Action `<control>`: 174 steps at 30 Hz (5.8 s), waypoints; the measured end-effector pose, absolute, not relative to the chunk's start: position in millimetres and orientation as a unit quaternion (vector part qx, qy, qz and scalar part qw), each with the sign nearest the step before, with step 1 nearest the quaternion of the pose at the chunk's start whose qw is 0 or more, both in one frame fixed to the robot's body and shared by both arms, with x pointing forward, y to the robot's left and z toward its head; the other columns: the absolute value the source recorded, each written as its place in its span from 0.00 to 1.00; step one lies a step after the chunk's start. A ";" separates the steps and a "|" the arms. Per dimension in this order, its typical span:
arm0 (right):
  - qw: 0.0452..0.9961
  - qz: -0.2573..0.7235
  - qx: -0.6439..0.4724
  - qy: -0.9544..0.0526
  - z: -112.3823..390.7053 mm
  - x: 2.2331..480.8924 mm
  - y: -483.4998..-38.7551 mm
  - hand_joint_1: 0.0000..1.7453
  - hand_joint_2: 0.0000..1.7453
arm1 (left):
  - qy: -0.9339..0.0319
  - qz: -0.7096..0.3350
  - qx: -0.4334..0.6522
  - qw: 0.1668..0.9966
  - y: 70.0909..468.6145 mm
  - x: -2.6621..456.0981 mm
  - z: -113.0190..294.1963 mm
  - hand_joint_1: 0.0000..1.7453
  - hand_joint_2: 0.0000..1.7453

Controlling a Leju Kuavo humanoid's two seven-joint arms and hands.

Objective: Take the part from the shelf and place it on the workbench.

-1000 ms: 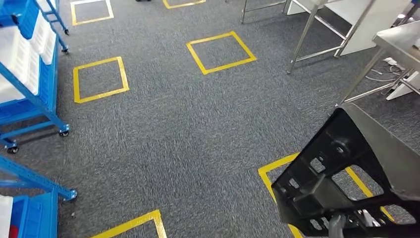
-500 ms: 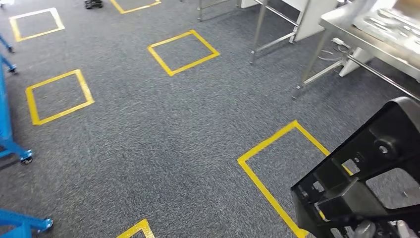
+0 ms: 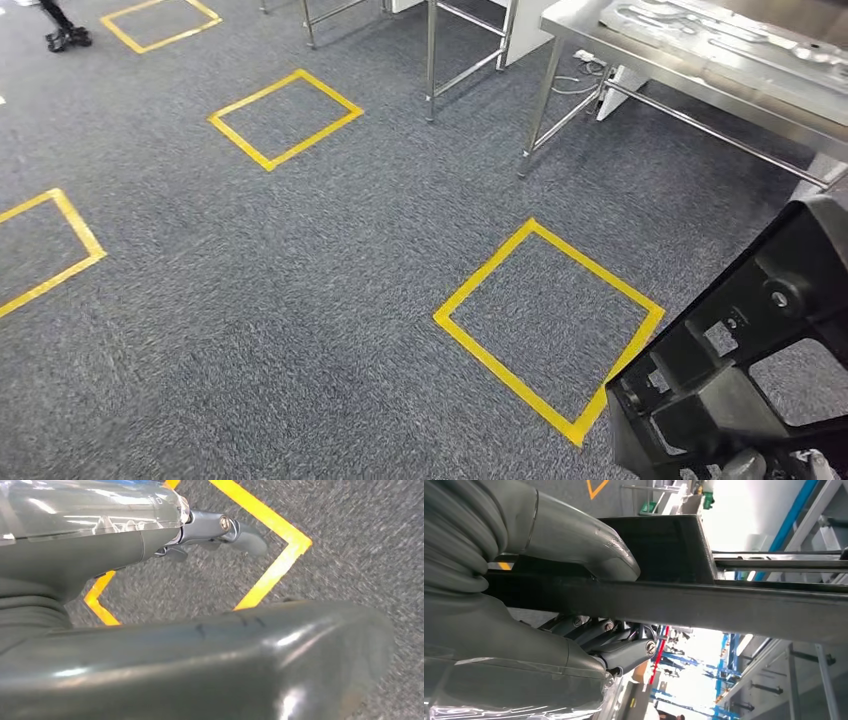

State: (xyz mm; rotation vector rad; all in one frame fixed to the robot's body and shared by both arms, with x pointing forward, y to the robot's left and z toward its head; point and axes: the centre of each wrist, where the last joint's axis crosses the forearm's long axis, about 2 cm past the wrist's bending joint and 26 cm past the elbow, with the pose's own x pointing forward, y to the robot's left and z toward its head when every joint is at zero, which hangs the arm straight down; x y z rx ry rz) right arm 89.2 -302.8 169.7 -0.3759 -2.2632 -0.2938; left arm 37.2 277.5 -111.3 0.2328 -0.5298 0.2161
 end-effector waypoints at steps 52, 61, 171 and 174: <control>0.423 -0.029 -0.166 -0.890 159.5 143.6 -289.3 1.00 1.00 | -0.258 0.136 0.129 0.948 272.6 27.6 -111.9 0.00 0.00; 0.407 -0.027 -0.167 -0.898 170.3 153.3 -294.6 1.00 1.00 | -0.244 0.139 0.127 0.951 271.1 14.9 -112.8 0.00 0.00; 0.499 0.232 -0.396 -0.735 306.1 406.7 -351.8 1.00 1.00 | -0.241 0.111 0.083 0.960 274.2 39.4 -111.2 0.00 0.00; 0.498 0.230 -0.401 -0.734 303.9 401.5 -352.0 1.00 1.00 | -0.242 0.107 0.081 0.961 273.6 40.7 -111.1 0.00 0.00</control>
